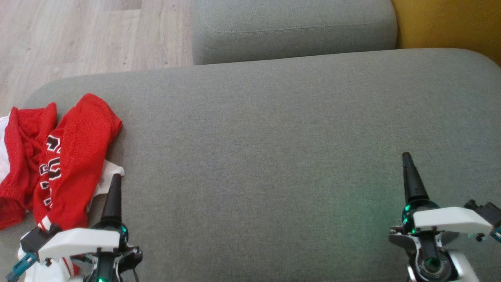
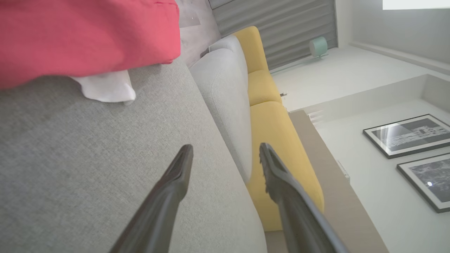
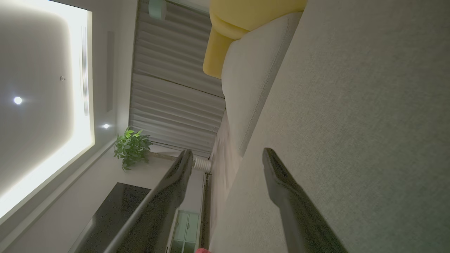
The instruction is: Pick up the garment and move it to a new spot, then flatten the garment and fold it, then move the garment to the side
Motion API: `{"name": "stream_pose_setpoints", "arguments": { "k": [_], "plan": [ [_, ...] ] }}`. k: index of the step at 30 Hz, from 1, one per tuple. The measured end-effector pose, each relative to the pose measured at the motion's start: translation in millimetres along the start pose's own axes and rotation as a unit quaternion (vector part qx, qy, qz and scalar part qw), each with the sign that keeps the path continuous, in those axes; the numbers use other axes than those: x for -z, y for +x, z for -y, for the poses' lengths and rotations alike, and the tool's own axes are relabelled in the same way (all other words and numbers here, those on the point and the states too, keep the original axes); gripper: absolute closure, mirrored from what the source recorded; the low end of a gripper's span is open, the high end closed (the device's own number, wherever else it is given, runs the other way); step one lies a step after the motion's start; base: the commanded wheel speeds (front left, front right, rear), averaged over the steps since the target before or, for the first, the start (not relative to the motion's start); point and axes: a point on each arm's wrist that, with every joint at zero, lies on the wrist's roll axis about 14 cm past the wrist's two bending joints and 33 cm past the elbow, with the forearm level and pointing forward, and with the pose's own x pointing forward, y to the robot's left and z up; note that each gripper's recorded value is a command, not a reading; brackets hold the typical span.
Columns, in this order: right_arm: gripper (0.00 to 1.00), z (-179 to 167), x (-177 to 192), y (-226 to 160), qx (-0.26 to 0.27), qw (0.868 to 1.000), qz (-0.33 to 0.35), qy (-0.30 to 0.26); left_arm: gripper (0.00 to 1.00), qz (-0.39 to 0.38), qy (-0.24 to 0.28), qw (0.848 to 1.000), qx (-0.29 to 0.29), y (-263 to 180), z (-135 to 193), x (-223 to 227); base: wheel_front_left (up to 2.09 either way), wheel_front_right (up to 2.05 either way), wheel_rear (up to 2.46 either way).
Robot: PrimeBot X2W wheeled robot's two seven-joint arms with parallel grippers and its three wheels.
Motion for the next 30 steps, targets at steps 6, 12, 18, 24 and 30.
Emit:
{"name": "stream_pose_setpoints", "arguments": {
  "k": [6,12,18,24,30],
  "plan": [
    [0.00,-1,12,-1,-0.003,0.998,-0.019,-0.054,0.00,0.001,0.063,0.998,0.001,0,3,1,0.00,0.00,0.00],
    [0.00,-3,13,0,-0.010,0.994,-0.022,-0.109,0.00,-0.004,0.125,0.992,0.008,0,8,7,0.00,0.00,0.00],
    [0.00,-8,11,2,-0.019,0.985,-0.018,-0.173,0.00,-0.008,0.191,0.981,0.011,-1,11,12,0.00,0.00,0.00],
    [0.00,-8,5,2,-0.017,0.976,-0.003,-0.218,0.00,-0.003,0.240,0.971,0.011,-1,12,12,0.00,0.00,0.00],
    [0.00,-8,-1,2,-0.018,0.964,0.009,-0.267,0.00,0.006,0.283,0.959,0.009,-1,12,9,0.00,0.00,0.00]
  ]
}}
